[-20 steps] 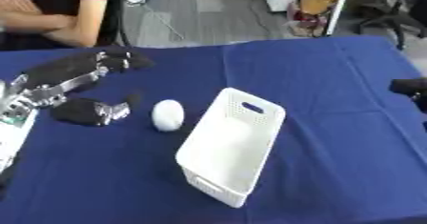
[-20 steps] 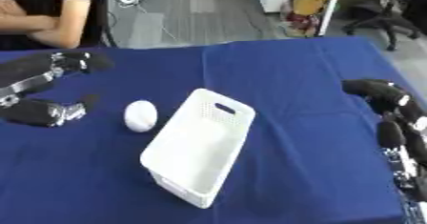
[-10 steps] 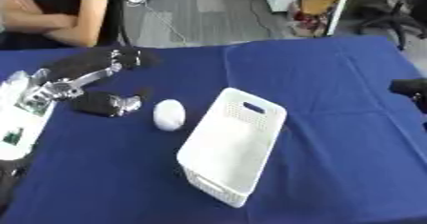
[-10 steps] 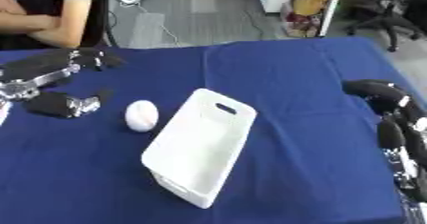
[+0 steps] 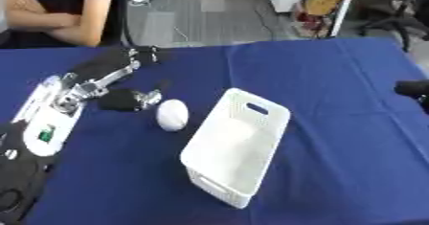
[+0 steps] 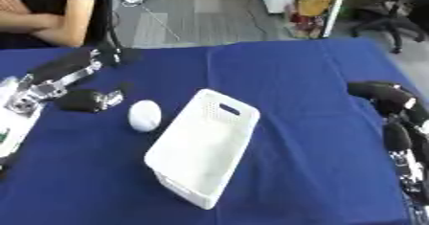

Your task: Pick up objects on the table and place them in the box.

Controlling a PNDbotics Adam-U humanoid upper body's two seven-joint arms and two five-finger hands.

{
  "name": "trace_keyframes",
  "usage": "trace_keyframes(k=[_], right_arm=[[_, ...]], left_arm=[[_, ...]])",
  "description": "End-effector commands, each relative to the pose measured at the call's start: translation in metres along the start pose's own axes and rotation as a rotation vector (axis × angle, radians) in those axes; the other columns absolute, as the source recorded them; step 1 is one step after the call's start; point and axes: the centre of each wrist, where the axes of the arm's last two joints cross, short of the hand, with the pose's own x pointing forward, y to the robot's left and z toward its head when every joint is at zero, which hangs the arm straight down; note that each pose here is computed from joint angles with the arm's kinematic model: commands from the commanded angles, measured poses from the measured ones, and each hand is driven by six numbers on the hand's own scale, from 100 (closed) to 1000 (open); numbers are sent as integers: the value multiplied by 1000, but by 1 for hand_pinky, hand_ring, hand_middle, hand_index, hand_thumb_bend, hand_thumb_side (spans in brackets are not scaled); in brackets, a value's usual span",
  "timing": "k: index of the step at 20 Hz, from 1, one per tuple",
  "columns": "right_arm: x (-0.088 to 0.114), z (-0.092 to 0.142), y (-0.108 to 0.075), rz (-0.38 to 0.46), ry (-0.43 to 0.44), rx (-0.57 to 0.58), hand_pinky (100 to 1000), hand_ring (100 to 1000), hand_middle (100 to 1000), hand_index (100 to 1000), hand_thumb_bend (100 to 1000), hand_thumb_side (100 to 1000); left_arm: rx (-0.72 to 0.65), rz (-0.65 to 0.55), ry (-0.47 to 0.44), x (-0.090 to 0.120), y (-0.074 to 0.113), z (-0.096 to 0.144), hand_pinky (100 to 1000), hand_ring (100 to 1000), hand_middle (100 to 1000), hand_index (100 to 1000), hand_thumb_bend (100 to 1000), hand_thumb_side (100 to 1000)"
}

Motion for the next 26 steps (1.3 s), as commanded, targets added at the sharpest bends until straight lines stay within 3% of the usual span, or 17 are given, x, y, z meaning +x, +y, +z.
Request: trace_keyframes(k=[1, 12, 26], right_arm=[[4, -3, -4, 11, -17, 16, 847, 837, 768, 863, 100, 675], [4, -3, -4, 8, -16, 19, 848, 837, 768, 864, 100, 674], [4, -3, -3, 7, -12, 21, 849, 838, 768, 864, 100, 674]], left_arm=[[2, -38, -6, 0, 5, -8, 736, 790, 864, 958, 814, 795], [-137, -134, -32, 0, -10, -19, 784, 811, 862, 977, 836, 862], [-243, -199, -36, -16, -19, -18, 804, 816, 857, 981, 861, 889]])
